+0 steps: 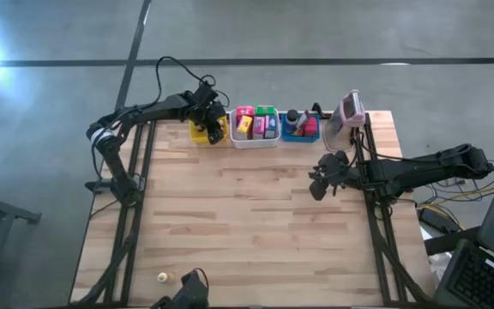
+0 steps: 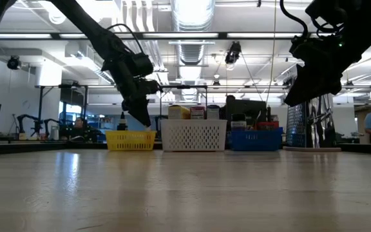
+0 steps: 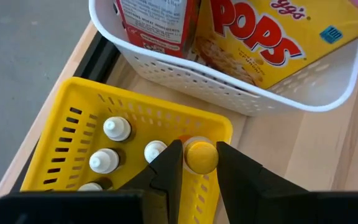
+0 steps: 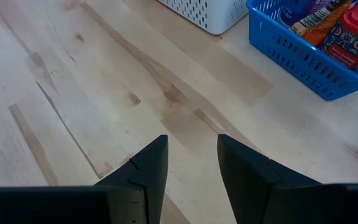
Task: Pick & Place Kitchen Items
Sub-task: Put the yellow food coloring bottle into the yellow basket
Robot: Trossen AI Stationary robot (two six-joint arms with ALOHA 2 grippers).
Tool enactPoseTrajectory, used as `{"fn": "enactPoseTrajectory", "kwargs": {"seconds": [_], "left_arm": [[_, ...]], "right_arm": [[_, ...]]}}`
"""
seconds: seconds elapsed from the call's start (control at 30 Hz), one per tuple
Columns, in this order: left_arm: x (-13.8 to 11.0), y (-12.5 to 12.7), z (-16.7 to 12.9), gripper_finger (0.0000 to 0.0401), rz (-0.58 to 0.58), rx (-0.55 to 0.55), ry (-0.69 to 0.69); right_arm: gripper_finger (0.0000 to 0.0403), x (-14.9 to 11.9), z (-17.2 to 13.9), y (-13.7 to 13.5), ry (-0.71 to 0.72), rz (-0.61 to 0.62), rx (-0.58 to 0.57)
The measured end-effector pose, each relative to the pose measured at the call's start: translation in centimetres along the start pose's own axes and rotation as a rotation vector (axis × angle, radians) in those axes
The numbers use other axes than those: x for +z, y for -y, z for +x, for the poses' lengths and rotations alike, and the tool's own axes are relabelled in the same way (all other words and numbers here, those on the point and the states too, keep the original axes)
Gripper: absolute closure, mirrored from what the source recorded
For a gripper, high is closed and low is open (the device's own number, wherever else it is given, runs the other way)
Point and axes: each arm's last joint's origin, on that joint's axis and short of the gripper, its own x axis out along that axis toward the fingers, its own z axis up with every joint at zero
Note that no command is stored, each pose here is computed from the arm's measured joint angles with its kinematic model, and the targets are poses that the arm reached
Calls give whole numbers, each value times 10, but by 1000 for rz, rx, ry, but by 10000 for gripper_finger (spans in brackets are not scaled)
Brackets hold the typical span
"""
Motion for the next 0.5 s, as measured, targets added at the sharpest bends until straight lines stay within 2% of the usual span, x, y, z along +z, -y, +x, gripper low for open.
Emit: {"fn": "enactPoseTrajectory", "kwargs": {"seconds": [0.2,0.5], "left_arm": [[-1,0,2,309,-2,-2,-4],[-5,-3,19,309,-15,-14,-39]], "right_arm": [[284,0,0,0,1,0,0],[313,0,0,0,3,1,2]]}}
